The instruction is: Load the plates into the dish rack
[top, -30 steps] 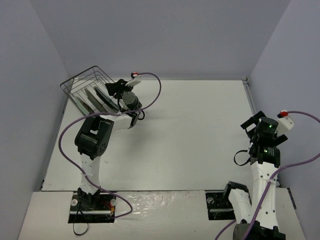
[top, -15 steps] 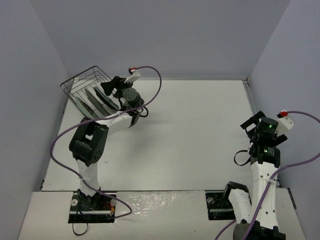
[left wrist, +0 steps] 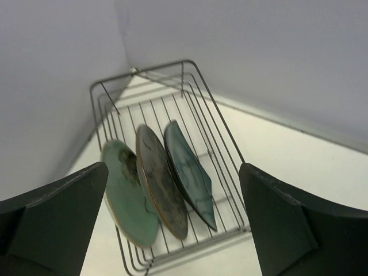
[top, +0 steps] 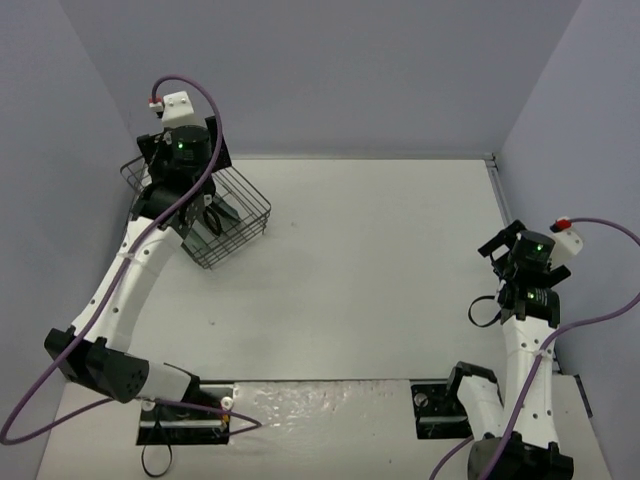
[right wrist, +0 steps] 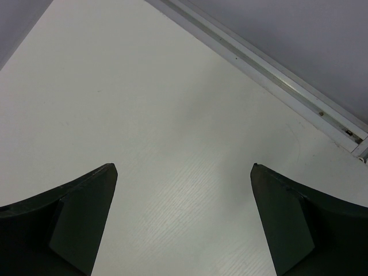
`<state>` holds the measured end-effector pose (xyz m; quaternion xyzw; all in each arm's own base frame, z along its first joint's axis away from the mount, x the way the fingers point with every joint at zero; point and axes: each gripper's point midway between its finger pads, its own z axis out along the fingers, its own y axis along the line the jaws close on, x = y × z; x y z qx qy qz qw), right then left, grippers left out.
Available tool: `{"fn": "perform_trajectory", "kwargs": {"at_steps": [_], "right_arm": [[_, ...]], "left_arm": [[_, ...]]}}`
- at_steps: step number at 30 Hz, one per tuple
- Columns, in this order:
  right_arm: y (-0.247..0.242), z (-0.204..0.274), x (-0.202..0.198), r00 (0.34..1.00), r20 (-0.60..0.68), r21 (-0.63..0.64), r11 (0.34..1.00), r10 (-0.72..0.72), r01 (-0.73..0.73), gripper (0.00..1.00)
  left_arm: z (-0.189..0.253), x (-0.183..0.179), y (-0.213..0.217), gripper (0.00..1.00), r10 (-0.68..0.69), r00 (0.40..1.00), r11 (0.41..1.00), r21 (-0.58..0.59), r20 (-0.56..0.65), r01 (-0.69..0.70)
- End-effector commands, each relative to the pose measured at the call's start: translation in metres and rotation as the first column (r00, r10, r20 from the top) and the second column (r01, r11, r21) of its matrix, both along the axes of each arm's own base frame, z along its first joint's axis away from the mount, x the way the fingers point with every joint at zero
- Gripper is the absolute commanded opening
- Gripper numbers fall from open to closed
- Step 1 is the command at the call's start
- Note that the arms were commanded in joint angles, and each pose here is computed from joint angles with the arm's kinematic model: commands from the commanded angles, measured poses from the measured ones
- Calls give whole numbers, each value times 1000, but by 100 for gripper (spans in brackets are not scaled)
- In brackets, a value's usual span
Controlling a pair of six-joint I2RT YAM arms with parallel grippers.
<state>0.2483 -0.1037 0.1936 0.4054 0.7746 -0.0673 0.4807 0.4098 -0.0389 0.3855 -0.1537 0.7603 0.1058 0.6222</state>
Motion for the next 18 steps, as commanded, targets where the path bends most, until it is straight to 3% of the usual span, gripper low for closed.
{"fn": "perform_trajectory", "kwargs": {"at_steps": [1, 6, 11, 18], "right_arm": [[1, 8, 12, 999, 41, -6, 999, 33, -33, 100], [9, 1, 18, 996, 20, 24, 996, 87, -88, 100], [3, 6, 16, 999, 20, 21, 999, 42, -42, 100], [-4, 22, 6, 997, 74, -16, 1000, -12, 13, 100]], "left_arm": [[-57, -27, -28, 97, -121, 975, 983, -158, -185, 92], [-71, -54, -21, 97, -119, 967, 982, -170, -225, 82], [-61, -94, -2, 97, -88, 991, 971, -230, -96, 64], [-65, -121, 22, 97, 1, 996, 976, -217, -84, -19]]}}
